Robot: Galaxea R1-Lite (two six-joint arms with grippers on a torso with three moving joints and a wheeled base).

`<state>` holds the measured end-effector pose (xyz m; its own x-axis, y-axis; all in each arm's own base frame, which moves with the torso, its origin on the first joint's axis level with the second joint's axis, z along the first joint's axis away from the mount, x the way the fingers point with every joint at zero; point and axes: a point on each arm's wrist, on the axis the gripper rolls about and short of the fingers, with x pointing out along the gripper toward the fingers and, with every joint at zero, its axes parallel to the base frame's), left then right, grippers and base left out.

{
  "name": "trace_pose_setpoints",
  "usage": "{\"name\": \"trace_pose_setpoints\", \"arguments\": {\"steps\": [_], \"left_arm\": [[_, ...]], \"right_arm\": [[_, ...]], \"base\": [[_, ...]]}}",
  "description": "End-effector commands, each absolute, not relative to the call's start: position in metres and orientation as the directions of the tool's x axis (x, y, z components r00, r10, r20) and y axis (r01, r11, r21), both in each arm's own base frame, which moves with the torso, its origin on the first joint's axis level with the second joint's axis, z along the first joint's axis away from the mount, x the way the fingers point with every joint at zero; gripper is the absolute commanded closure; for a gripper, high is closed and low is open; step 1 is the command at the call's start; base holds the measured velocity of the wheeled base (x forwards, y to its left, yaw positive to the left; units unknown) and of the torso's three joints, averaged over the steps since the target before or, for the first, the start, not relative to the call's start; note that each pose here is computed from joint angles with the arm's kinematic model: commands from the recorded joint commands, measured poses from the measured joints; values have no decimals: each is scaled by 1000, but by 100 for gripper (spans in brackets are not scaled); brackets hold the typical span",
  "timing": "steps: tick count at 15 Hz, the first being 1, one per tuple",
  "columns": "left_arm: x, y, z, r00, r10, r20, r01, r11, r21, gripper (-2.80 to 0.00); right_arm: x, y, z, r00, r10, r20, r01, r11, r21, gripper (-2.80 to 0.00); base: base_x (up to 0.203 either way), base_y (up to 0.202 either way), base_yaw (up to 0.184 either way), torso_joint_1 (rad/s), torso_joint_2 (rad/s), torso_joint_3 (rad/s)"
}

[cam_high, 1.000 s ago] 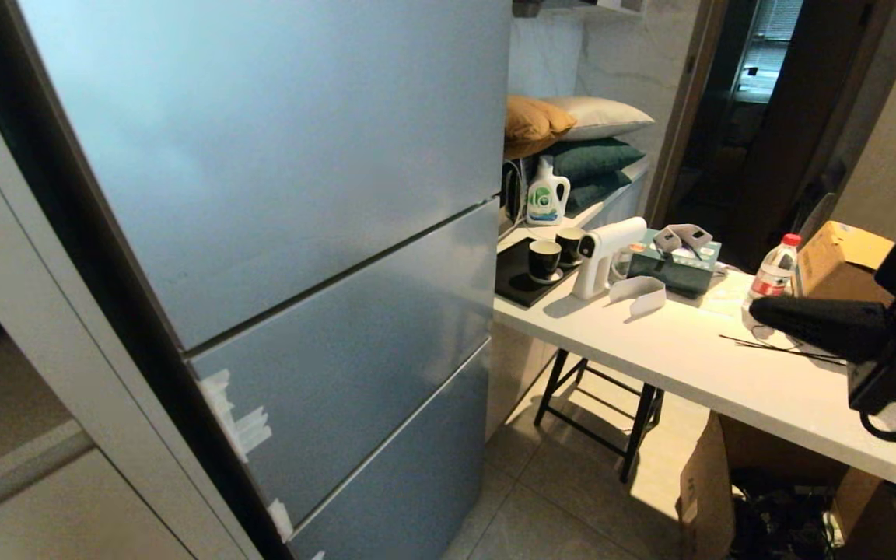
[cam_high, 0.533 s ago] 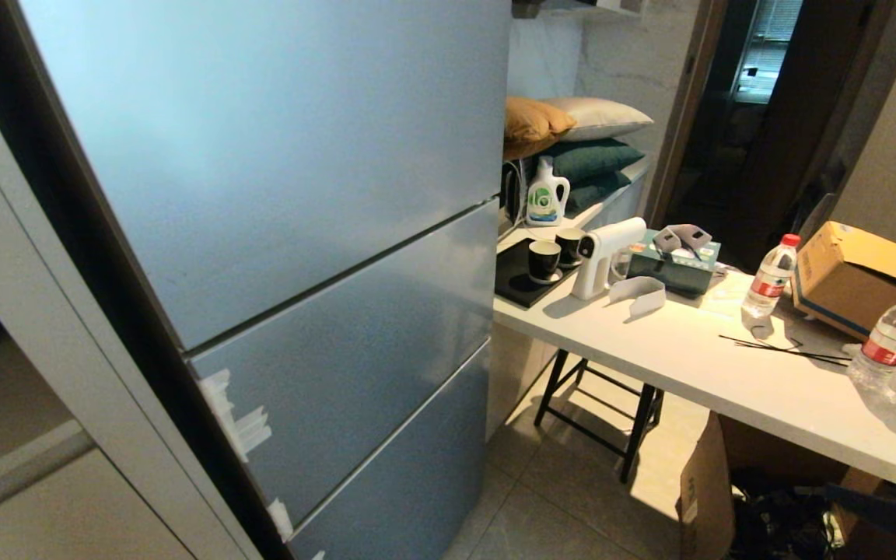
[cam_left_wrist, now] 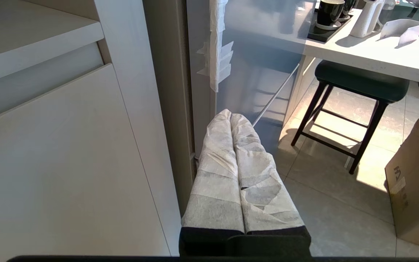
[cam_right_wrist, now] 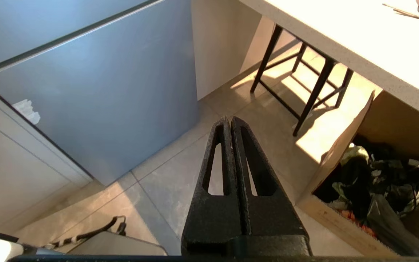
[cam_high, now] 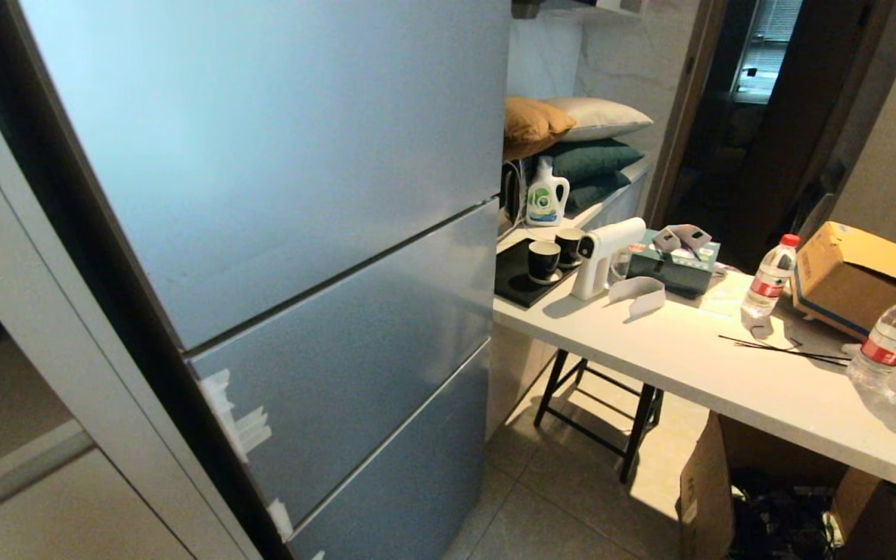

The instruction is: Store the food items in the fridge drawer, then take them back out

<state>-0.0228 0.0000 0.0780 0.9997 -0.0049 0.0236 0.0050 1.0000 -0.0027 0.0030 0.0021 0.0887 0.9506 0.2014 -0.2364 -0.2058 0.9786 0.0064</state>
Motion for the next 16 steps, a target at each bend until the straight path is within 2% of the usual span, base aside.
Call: {"name": "trace_pose_setpoints", "arguments": {"steps": [1, 3, 7, 10, 11, 14, 16], "left_arm": [[-22, 0, 75, 1000, -5, 13, 5, 1000, -3, 0], [-22, 0, 75, 1000, -5, 14, 5, 1000, -3, 0], [-22, 0, 75, 1000, -5, 14, 5, 1000, -3, 0], [-22, 0, 75, 1000, -5, 14, 5, 1000, -3, 0], [-22, 0, 75, 1000, -5, 14, 5, 1000, -3, 0], [-22, 0, 75, 1000, -6, 14, 6, 1000, -3, 0], [-22, 0, 75, 1000, -6, 14, 6, 1000, -3, 0]], "right_arm": [[0, 2, 85, 955, 207, -212, -212, 977, 3, 0], [-1, 1, 84, 941, 247, -231, -254, 967, 0, 0], [-2, 0, 79, 947, 173, -272, -181, 983, -5, 0], [-1, 1, 79, 958, 63, -278, -93, 991, -93, 0], [-4, 1, 79, 966, 55, -251, -85, 991, -107, 0], [-20, 1, 76, 996, 67, -51, -72, 990, -118, 0], [-23, 1, 75, 998, 69, -6, -69, 992, -103, 0]], "base": [[0, 0, 0, 0, 0, 0], [0, 0, 0, 0, 0, 0], [0, 0, 0, 0, 0, 0], [0, 0, 0, 0, 0, 0], [0, 0, 0, 0, 0, 0], [0, 0, 0, 0, 0, 0], [0, 0, 0, 0, 0, 0]]}}
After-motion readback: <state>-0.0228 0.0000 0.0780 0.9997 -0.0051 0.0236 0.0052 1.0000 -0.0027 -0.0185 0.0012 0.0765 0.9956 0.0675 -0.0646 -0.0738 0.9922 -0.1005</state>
